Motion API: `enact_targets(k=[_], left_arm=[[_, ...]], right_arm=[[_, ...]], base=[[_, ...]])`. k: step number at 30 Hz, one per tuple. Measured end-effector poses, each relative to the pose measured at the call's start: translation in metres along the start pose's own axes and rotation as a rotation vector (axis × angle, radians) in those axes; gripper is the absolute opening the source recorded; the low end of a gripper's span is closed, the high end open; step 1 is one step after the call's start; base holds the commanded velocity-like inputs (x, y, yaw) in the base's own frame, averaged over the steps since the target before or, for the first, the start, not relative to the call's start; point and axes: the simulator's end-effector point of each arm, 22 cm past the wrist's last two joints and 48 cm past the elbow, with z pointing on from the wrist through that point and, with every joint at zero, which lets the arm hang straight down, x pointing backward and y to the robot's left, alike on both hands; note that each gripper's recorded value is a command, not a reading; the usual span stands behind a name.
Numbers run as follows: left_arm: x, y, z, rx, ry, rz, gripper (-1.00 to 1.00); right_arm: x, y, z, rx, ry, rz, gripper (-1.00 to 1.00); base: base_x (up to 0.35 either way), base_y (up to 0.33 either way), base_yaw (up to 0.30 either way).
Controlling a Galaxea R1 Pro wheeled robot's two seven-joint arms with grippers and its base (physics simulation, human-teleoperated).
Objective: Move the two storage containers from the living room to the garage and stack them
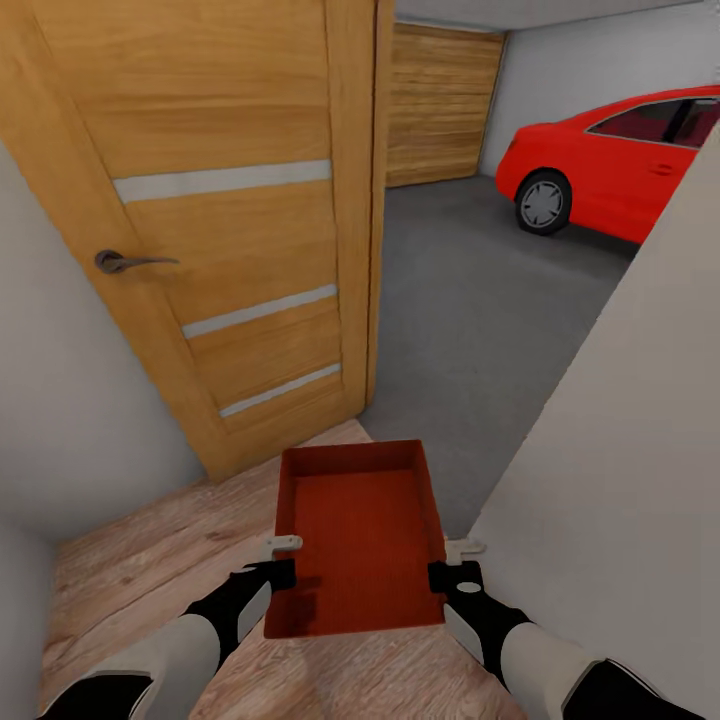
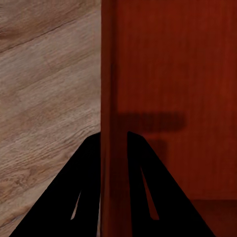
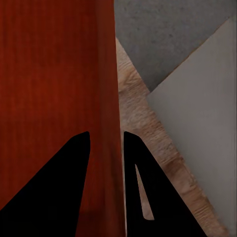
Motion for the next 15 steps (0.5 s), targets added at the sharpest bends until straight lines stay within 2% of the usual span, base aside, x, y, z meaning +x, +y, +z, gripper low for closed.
enact_targets(k=[15], left_arm=[[-0.0002, 0.0017, 0.0, -0.001, 0.0, 0.0, -1.0]], right_arm=[[-0.0001, 0.0017, -0.0006, 0.001, 0.0, 0.001, -1.0]], base=[[0.205, 0.251, -0.007]])
